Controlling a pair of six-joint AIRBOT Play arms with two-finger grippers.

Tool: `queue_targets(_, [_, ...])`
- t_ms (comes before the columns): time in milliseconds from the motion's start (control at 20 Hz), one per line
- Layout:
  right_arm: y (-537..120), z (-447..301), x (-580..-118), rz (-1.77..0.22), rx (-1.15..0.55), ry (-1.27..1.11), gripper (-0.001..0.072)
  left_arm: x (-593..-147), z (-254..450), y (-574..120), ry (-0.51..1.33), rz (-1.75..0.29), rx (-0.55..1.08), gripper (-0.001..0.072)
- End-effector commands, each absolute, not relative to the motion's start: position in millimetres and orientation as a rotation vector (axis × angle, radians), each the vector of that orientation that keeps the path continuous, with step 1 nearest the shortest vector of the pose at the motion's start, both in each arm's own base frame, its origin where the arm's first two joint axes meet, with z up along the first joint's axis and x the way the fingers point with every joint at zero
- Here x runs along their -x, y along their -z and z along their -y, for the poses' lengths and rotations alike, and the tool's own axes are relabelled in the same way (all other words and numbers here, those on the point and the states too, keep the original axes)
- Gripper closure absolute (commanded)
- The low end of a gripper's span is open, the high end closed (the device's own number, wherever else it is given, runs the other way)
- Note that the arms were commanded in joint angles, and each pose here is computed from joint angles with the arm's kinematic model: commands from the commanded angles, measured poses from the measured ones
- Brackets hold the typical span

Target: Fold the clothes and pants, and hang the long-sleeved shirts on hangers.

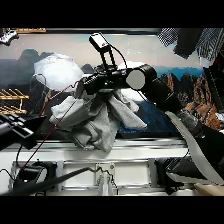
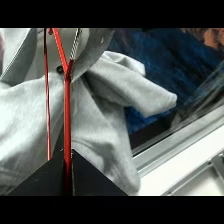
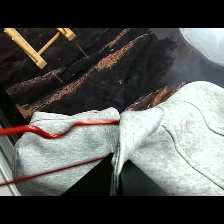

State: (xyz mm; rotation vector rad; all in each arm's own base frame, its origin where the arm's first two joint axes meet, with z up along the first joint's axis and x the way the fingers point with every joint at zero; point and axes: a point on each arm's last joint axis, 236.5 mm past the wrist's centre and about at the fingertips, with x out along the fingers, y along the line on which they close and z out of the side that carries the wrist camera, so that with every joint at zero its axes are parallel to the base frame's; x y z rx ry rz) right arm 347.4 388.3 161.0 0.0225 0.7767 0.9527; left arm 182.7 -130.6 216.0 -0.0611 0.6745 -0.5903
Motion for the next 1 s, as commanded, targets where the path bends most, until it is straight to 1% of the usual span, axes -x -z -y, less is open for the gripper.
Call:
queue_targets(0, [-167, -391, -343, -0.776, -0.045, -0.967, 0.0677, -199, 147, -201, 0.629, -0.660, 0.154, 0.0691])
queue_targets(100, [-177, -390, -338, -0.765, -0.059, -0.979, 0.0678, -222, 151, -187, 0.609, -0.606, 0.254, 0.0691])
queue_targets(200, [-190, -387, -331, -0.746, -0.060, -0.992, 0.0678, -243, 159, -184, 0.625, -0.508, 0.345, 0.0691])
queue_targets(250, [-197, -384, -327, -0.734, -0.056, -0.999, 0.0678, -250, 165, -180, 0.651, -0.479, 0.378, 0.0691])
queue_targets(400, [-229, -375, -314, -0.670, -0.062, -1.016, 0.0678, -265, 191, -158, 0.772, -0.489, 0.430, 0.0691])
queue_targets(450, [-240, -371, -308, -0.653, -0.061, -1.023, 0.0678, -277, 196, -156, 0.795, -0.478, 0.464, 0.0691])
queue_targets(550, [-252, -362, -292, -0.649, -0.045, -1.044, 0.0677, -306, 199, -169, 0.843, -0.400, 0.618, 0.0691])
queue_targets(700, [-262, -349, -272, -0.653, 0.001, -1.069, 0.0677, -325, 189, -206, 1.073, -0.201, 0.907, 0.0692])
queue_targets(750, [-263, -346, -269, -0.652, 0.015, -1.066, 0.0677, -326, 183, -208, 1.151, -0.182, 0.990, 0.0692])
queue_targets(900, [-259, -338, -273, -0.649, 0.060, -1.037, 0.0677, -313, 173, -205, 1.453, -0.177, 1.138, 0.0691])
queue_targets(950, [-257, -335, -280, -0.638, 0.083, -1.013, 0.0677, -318, 171, -197, 1.483, -0.214, 1.183, 0.0691])
